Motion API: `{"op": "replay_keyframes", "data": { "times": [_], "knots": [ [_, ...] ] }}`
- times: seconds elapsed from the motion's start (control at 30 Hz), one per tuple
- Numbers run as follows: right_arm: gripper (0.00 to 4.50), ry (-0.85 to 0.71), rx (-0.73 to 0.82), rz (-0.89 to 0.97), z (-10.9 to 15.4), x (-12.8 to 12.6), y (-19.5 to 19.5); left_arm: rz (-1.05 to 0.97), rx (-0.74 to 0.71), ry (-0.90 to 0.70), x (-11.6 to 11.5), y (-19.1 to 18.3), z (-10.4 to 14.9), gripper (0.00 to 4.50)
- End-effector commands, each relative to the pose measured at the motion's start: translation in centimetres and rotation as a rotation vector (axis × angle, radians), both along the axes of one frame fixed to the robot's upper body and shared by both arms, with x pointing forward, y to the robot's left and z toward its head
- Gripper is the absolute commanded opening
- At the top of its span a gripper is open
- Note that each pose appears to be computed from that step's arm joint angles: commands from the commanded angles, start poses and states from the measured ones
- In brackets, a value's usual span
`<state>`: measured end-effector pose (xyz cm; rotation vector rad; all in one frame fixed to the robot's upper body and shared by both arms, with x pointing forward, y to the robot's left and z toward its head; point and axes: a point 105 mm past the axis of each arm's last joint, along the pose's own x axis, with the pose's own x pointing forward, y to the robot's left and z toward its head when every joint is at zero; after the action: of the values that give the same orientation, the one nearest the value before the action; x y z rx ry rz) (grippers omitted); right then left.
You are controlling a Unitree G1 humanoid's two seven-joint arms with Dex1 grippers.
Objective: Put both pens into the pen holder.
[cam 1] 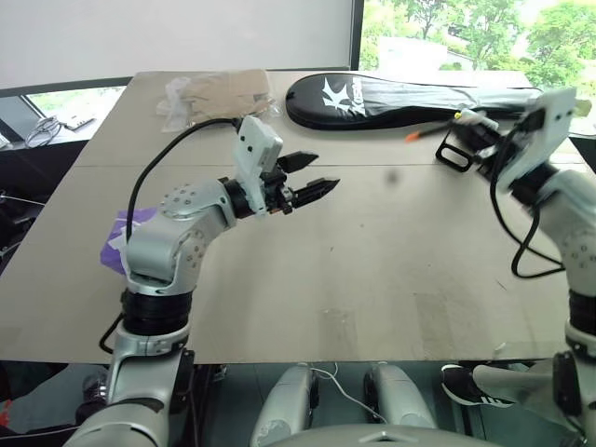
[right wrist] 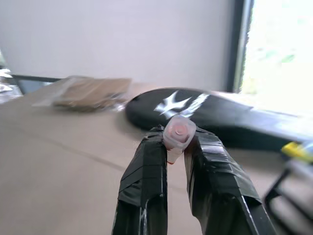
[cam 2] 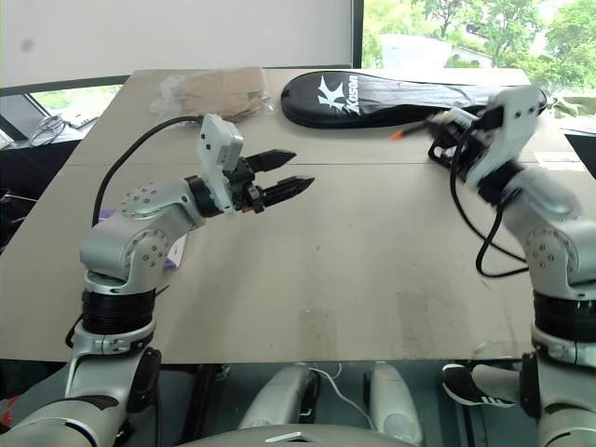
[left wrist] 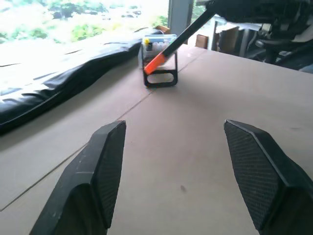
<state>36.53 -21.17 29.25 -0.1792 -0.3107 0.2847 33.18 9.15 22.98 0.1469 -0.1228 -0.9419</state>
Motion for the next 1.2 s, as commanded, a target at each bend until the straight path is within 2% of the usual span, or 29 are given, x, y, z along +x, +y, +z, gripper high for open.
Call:
{"op": "replay_keyframes", "data": {
  "times": [0.03, 0.2, 0.43, 0.7, 1.2],
  "knots": [
    [0.08, -0.156, -0.078, -0.101, 3.0, -0.3, -1.2, -0.007, -0.007, -0.101, -1.2, -1.0, 1.3, 3.26],
    [0.08, -0.175, -0.205, -0.177, 2.7, 0.1, -1.4, -0.029, 0.000, -0.109, -2.3, -1.9, 0.6, 3.26],
    [0.08, -0.081, -0.252, -0.216, -0.3, 2.6, -1.6, -0.044, -0.043, -0.121, -2.6, -2.4, 1.1, 3.26],
    [0.08, -0.004, -0.302, -0.252, -2.4, 4.7, -2.0, -0.030, -0.079, -0.109, -2.9, -2.6, 1.3, 3.26],
    [0.08, 0.070, -0.378, -0.263, -3.7, 7.8, -1.4, -0.052, -0.114, -0.129, -3.6, -2.3, 2.0, 3.26]
  ]
}}
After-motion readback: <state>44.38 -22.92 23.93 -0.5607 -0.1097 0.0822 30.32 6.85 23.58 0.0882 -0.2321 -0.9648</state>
